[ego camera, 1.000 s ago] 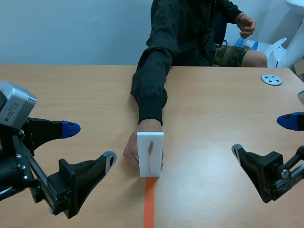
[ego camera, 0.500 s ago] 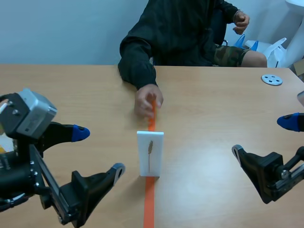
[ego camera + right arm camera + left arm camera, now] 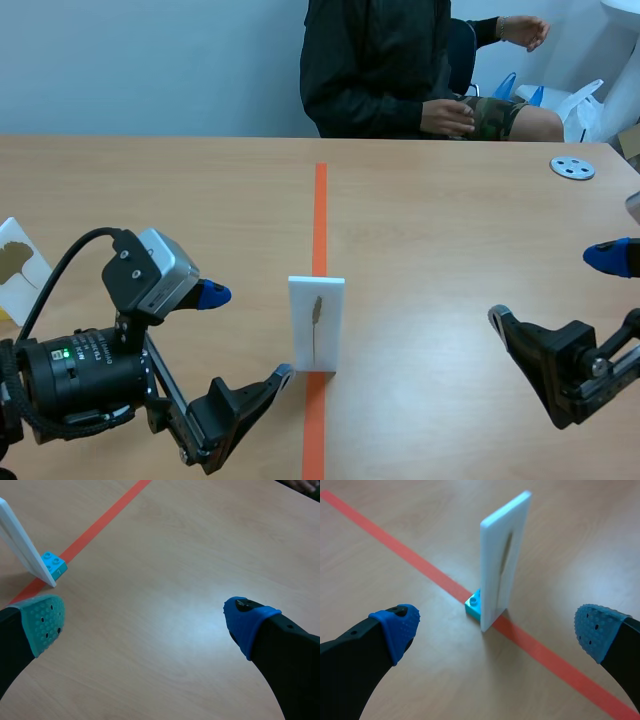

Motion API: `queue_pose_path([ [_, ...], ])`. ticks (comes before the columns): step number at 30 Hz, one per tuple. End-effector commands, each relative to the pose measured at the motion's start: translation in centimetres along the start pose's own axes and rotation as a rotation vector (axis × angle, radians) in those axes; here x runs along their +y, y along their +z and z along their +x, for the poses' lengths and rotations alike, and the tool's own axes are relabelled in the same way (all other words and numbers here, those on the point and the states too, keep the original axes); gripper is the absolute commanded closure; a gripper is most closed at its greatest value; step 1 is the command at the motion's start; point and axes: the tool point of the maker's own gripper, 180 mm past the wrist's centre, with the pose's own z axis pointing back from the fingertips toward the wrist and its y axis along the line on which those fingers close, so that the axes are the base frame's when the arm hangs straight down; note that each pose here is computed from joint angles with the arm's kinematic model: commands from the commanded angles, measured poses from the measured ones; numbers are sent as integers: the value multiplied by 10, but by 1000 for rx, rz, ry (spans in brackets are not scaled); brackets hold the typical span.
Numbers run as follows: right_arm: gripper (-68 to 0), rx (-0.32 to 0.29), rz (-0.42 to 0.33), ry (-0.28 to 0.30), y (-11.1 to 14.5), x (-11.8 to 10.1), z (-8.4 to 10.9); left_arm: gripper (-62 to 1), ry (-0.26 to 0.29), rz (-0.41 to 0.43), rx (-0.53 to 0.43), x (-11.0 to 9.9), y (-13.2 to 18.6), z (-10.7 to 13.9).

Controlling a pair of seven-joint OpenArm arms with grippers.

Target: Sort the leaf by its shape. The table is split by an orange tape line. A compound leaf with several leaflets goes to the left side, a simple leaf with one blade goes to the right side. Return to the home posture when a red brick is placed on the table.

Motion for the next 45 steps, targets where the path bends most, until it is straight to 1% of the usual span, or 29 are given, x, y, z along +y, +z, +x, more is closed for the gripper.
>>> queue_pose_path([
  [1,-679,-38,-1,3,-1,-1,12,-623,-5,0,-51,4,-3,11],
  [3,-679,-38,-1,3,-1,-1,12,-623,-5,-5,-58,6,-7,7],
  [9,-679,-38,-1,2,-1,-1,12,-623,-48,-52,-69,2,-24,-1],
  [17,-679,-38,-1,2,-1,-1,12,-623,-31,-27,-83,12,-55,-3],
  [21,-679,-38,-1,2,-1,-1,12,-623,-33,-43,-75,10,-65,-6],
  [26,-679,-38,-1,2,-1,-1,12,-623,-39,-57,-87,5,-68,-4],
  [37,-679,-38,-1,2,-1,-1,12,-623,-41,-58,-85,5,-68,-5],
  [39,-679,-38,-1,2,-1,-1,12,-527,-41,-58,-85,5,-68,-5],
  [40,-679,-38,-1,2,-1,-1,12,-488,-41,-58,-85,5,-68,-5],
  [41,-679,-38,-1,2,-1,-1,12,-464,-41,-58,-85,5,-68,-5],
  [43,-679,-38,-1,2,-1,-1,12,-449,-41,-58,-85,5,-68,-5],
  [45,-679,-38,-1,2,-1,-1,12,-449,-41,-61,-85,4,-68,-5],
])
